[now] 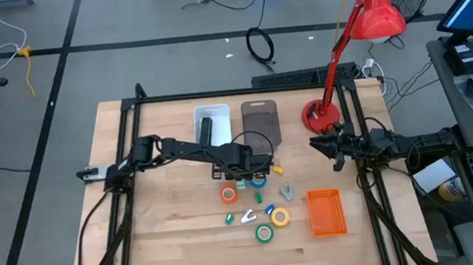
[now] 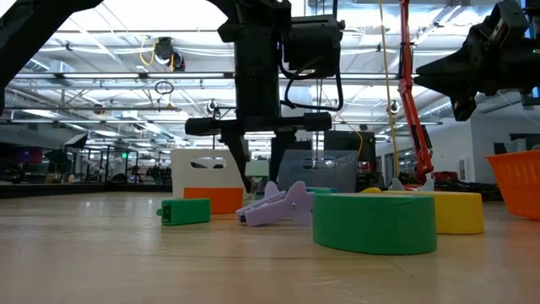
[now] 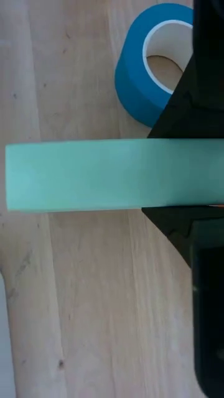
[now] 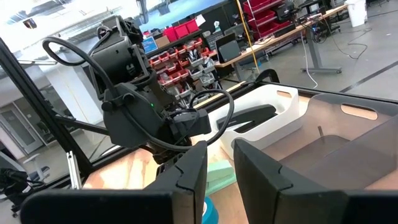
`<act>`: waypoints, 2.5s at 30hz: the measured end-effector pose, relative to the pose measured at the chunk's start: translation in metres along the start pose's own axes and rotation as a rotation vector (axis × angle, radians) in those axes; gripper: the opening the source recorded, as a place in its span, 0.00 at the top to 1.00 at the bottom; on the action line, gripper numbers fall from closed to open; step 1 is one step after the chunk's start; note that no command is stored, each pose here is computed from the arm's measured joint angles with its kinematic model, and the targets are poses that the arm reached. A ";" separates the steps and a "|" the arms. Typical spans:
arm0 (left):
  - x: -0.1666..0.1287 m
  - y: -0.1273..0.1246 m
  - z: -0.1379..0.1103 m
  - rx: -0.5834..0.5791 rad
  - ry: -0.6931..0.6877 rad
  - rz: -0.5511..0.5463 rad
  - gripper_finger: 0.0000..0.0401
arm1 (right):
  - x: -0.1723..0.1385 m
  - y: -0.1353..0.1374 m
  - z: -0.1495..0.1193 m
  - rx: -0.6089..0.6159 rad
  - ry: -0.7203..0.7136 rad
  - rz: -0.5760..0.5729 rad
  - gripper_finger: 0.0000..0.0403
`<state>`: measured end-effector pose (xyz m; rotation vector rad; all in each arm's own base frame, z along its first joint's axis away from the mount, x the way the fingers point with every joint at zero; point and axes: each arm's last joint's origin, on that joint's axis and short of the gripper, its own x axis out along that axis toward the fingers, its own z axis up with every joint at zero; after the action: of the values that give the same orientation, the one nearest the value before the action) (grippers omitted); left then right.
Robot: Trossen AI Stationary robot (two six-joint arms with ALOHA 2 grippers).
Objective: Pick and place Stapler, Stapler remover, tape
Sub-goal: Put the light green stapler into the white bin
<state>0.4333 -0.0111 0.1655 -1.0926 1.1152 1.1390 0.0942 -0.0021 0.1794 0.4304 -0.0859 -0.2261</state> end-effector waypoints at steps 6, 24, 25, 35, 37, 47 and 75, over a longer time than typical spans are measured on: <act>0.000 0.000 0.000 -0.006 0.000 0.000 0.70 | 0.000 0.000 0.000 0.000 0.000 0.000 0.82; -0.021 0.002 0.003 -0.019 -0.021 -0.049 0.70 | 0.000 0.000 0.000 0.000 0.000 0.000 0.82; -0.025 0.003 0.003 -0.020 -0.022 -0.058 0.70 | 0.000 0.000 0.000 0.000 0.000 0.000 0.82; -0.075 0.012 -0.009 0.008 -0.004 -0.174 0.70 | 0.000 0.000 0.000 0.000 0.000 -0.001 0.82; -0.087 0.015 -0.013 0.014 0.000 -0.206 0.70 | 0.000 0.000 0.000 0.000 0.000 -0.001 0.82; -0.144 0.036 -0.040 0.030 0.024 -0.345 0.70 | 0.000 0.000 0.000 0.000 -0.001 -0.002 0.82; -0.193 0.084 -0.003 -0.053 -0.224 -0.321 0.70 | 0.000 0.000 0.000 -0.002 0.004 -0.006 0.82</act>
<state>0.3349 -0.0271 0.3506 -1.1085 0.7099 1.0103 0.0942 -0.0021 0.1788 0.4288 -0.0800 -0.2309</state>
